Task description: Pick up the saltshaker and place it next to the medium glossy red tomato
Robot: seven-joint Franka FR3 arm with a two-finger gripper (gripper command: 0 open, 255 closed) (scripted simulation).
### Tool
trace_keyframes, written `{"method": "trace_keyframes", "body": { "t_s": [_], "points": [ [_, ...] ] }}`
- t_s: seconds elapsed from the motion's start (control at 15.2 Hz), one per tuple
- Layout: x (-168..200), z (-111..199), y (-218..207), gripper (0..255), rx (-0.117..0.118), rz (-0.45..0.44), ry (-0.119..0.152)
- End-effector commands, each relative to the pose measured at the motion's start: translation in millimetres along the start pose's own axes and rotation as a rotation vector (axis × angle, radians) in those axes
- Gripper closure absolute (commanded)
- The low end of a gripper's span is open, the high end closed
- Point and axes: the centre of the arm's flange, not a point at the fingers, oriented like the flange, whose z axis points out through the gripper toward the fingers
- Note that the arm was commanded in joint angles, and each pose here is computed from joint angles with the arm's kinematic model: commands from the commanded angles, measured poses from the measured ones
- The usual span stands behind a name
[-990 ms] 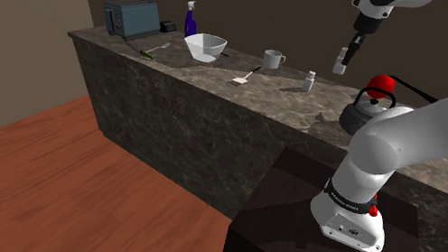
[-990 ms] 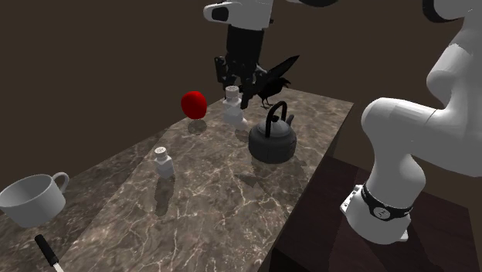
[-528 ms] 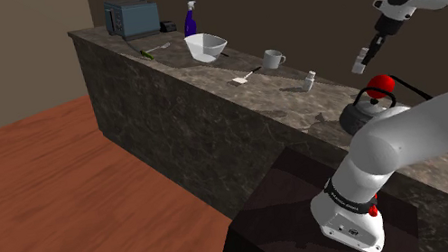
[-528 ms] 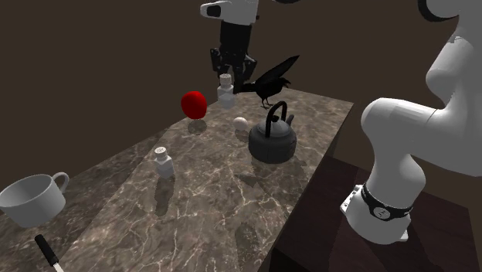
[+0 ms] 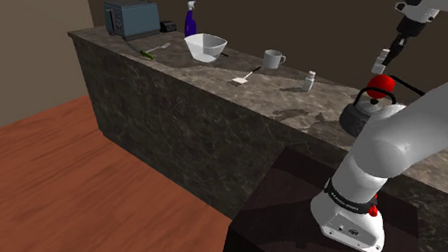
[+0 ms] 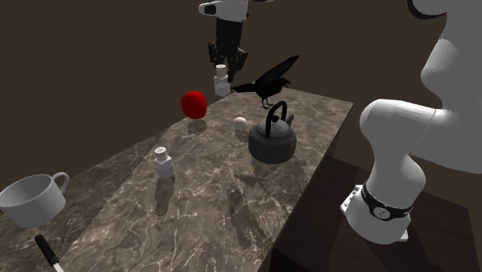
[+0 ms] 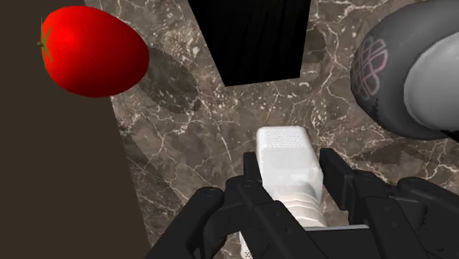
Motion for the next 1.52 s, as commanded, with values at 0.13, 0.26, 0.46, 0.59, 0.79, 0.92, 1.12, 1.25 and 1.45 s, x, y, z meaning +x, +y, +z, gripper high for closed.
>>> {"method": "trace_keyframes", "body": {
  "t_s": [0.13, 0.26, 0.46, 0.59, 0.79, 0.92, 1.12, 1.25, 1.45],
  "points": [
    [-34.7, -0.9, 41.2, 255, -0.002, -0.002, -0.002],
    [-52.4, -0.4, 60.8, 255, -0.002, -0.002, -0.002],
    [-78.9, 0.3, 90.2, 255, -0.002, -0.002, -0.002],
    [-96.5, 0.8, 109.9, 255, -0.002, -0.002, -0.002],
    [-123.0, 1.5, 139.3, 255, -0.002, -0.002, -0.002],
    [-133.2, 7.0, 149.4, 255, -0.002, -0.002, -0.002],
    [-134.6, 22.7, 147.8, 255, -0.002, -0.002, -0.002],
    [-135.6, 33.2, 146.6, 255, -0.002, -0.002, -0.002],
    [-137.0, 48.9, 144.9, 255, -0.002, -0.002, -0.002]
  ]
}}
